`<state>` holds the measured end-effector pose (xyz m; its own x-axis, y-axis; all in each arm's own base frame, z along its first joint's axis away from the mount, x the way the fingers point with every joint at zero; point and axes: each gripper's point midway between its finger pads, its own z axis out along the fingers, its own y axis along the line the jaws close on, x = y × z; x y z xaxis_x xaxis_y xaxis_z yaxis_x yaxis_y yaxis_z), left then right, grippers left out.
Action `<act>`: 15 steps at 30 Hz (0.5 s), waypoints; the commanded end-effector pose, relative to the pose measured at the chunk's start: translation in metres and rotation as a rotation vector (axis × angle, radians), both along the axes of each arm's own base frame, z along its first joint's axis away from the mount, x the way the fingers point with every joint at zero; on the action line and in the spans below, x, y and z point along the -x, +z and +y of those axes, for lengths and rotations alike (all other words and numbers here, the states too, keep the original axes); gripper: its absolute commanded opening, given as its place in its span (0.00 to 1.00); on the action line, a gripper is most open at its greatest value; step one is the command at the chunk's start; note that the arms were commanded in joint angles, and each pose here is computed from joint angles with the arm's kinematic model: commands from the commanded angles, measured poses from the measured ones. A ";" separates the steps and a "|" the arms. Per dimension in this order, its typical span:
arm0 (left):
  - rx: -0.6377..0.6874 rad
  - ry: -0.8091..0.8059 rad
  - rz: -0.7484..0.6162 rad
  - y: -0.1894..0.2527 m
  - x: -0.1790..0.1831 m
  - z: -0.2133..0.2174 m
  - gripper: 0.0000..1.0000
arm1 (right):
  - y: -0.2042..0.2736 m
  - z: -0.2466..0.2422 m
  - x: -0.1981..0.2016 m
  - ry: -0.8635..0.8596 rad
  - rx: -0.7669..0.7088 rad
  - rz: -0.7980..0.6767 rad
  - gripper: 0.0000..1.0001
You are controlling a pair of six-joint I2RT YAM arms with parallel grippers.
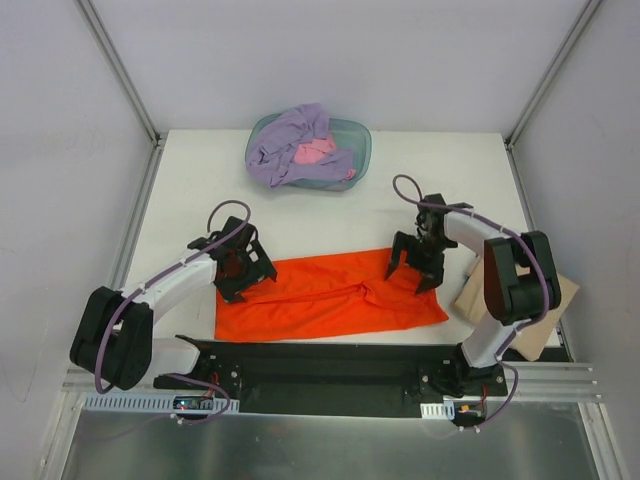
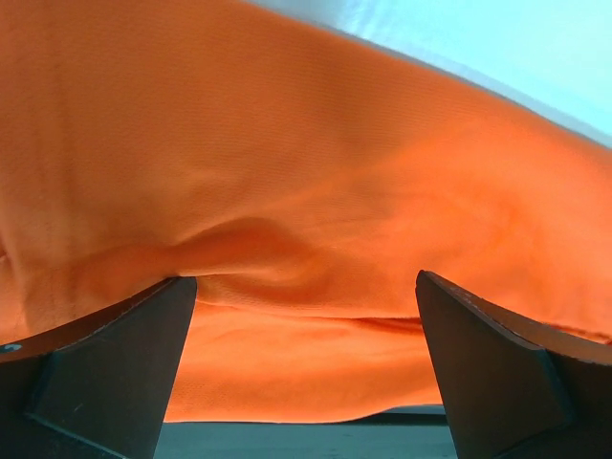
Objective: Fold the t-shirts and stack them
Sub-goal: Rotate the tshirt 90 degrees
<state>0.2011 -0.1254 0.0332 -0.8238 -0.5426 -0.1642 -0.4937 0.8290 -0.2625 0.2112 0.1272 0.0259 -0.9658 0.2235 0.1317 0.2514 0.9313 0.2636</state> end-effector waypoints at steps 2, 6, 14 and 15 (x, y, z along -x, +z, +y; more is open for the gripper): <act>0.105 -0.013 -0.080 0.023 -0.035 -0.031 0.99 | -0.006 -0.012 -0.084 -0.040 0.004 -0.129 0.97; 0.183 -0.041 -0.114 0.028 -0.049 -0.053 0.99 | 0.003 -0.014 -0.127 -0.097 -0.033 -0.171 0.97; 0.252 -0.139 -0.070 0.025 -0.048 -0.090 0.99 | 0.004 -0.024 -0.199 -0.113 -0.069 -0.146 0.97; 0.273 -0.149 -0.064 0.027 -0.046 -0.096 0.99 | 0.007 -0.024 -0.207 -0.105 -0.073 -0.154 0.97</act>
